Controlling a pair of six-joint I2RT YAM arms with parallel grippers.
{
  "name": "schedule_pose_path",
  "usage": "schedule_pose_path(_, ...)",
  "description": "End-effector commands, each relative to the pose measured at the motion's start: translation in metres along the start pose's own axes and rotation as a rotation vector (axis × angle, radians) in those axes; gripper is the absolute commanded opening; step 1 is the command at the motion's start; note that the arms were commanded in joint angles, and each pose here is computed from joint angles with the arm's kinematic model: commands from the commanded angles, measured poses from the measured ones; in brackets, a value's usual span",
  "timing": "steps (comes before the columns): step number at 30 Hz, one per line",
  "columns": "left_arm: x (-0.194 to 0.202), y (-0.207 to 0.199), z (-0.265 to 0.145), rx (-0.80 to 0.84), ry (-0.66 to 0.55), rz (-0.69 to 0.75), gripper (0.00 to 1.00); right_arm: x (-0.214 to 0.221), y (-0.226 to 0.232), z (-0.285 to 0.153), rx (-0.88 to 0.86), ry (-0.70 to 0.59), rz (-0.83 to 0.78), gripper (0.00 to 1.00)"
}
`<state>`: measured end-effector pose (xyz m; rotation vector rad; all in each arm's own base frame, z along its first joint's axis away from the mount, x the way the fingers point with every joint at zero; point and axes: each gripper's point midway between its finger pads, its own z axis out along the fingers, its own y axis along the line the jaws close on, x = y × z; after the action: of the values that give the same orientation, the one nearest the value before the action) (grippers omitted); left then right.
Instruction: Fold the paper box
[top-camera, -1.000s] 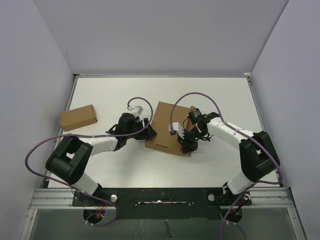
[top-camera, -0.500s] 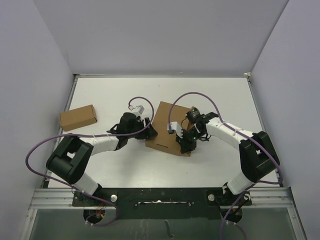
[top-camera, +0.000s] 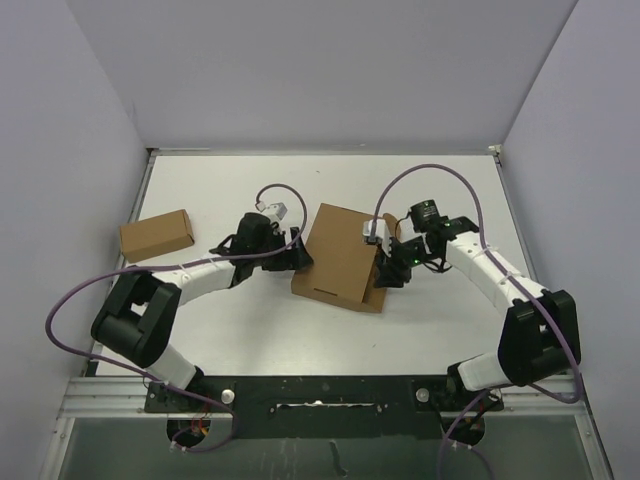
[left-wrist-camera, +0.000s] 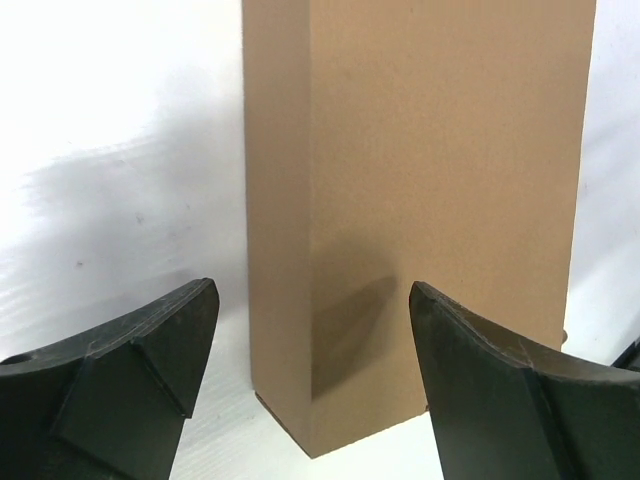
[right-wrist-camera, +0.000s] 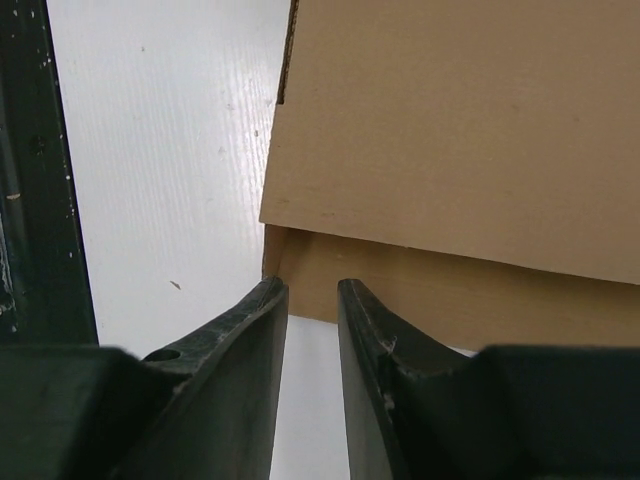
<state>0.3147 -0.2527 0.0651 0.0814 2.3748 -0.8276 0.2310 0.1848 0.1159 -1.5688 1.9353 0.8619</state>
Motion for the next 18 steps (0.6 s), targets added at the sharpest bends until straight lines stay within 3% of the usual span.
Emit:
schedule_pose_path(1, -0.045, -0.019, -0.026, 0.037, -0.105, 0.063, 0.77, -0.027, -0.014, -0.022, 0.057, -0.114, -0.001, 0.29)
schedule_pose_path(4, -0.05, -0.02, -0.042, 0.03, -0.138, 0.071, 0.75, -0.03, -0.044, -0.044, 0.179, -0.17, 0.077, 0.27)
schedule_pose_path(7, -0.046, -0.023, -0.059, 0.039, -0.16, 0.072, 0.7, -0.031, -0.081, -0.071, 0.329, -0.213, 0.135, 0.13)
schedule_pose_path(9, -0.031, -0.019, -0.066, 0.042, -0.146, 0.057, 0.59, -0.028, -0.109, -0.087, 0.424, -0.213, 0.154, 0.02)
schedule_pose_path(14, 0.008, -0.018, -0.082, 0.077, -0.086, 0.004, 0.22, -0.022, -0.166, -0.094, 0.5, -0.151, 0.185, 0.0)
schedule_pose_path(18, 0.037, -0.02, -0.085, 0.095, -0.031, -0.025, 0.13, -0.022, -0.206, -0.087, 0.508, -0.111, 0.178, 0.0)
